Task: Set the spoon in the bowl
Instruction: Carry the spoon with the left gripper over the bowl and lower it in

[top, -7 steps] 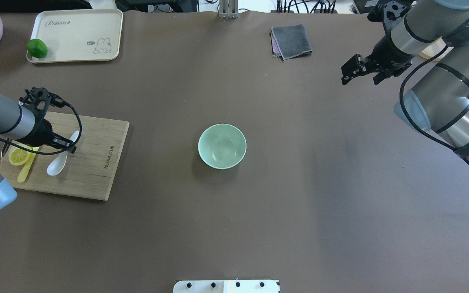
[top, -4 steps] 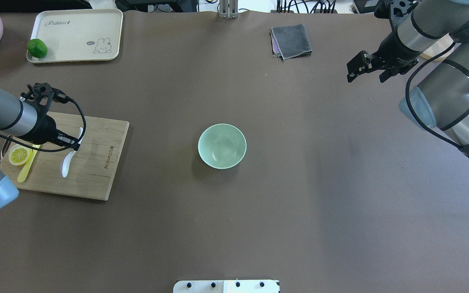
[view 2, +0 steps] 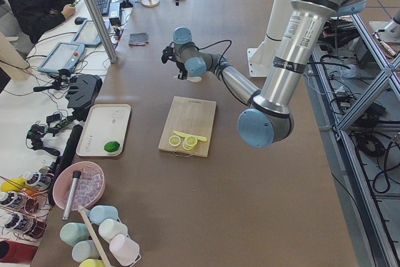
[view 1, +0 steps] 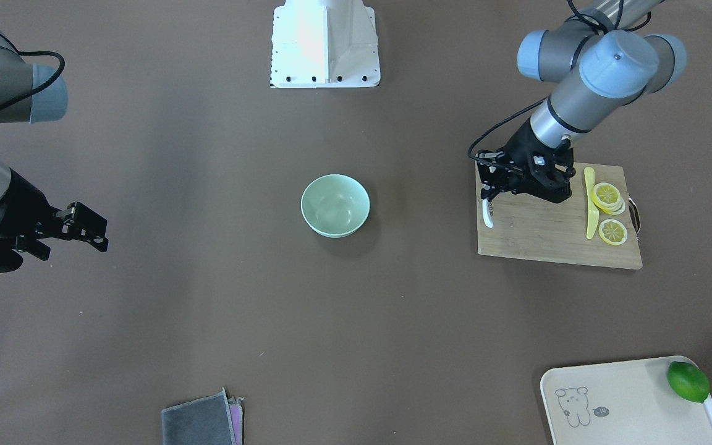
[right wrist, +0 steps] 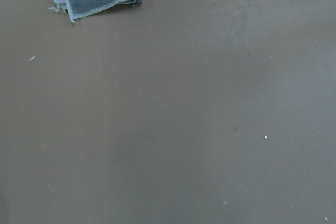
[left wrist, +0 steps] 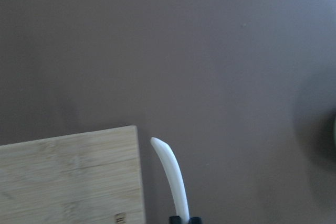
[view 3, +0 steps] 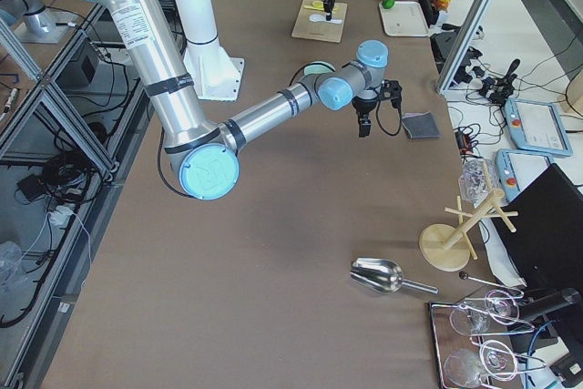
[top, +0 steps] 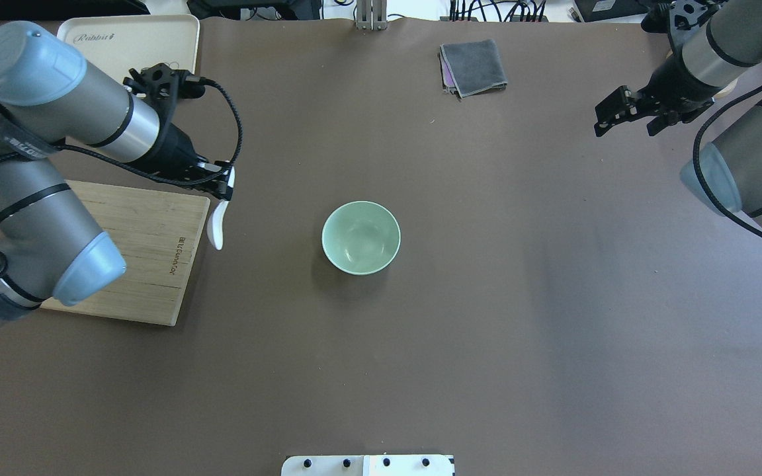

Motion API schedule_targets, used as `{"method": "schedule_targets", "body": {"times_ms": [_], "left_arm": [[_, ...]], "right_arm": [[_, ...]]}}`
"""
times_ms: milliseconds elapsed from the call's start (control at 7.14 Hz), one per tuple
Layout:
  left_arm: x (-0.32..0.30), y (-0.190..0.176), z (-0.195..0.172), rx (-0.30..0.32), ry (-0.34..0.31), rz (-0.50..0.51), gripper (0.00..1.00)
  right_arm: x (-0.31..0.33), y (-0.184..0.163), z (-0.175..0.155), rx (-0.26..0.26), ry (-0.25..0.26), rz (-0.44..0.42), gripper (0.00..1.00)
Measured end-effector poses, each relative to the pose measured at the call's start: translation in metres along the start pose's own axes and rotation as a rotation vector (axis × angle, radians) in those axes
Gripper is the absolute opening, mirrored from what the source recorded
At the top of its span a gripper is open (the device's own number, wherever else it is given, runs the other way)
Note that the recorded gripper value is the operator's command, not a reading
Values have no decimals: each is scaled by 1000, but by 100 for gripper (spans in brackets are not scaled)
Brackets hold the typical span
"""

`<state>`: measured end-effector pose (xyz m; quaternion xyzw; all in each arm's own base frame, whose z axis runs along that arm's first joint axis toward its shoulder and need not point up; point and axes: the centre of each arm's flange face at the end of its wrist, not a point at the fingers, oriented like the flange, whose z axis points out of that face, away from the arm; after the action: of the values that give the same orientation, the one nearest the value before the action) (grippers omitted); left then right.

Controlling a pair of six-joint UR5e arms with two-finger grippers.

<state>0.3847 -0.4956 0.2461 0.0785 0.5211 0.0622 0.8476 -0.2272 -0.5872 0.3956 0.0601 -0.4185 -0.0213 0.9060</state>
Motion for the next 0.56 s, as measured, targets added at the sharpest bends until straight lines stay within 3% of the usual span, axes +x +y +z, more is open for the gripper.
{"method": "schedule_targets", "body": {"times_ms": [280, 560], "left_arm": [[84, -8, 32, 33, 25, -40, 0], [120, -33, 74, 97, 33, -30, 0]], "right_arm": [[68, 15, 1, -19, 55, -70, 100], [132, 28, -6, -69, 114, -130, 100]]}}
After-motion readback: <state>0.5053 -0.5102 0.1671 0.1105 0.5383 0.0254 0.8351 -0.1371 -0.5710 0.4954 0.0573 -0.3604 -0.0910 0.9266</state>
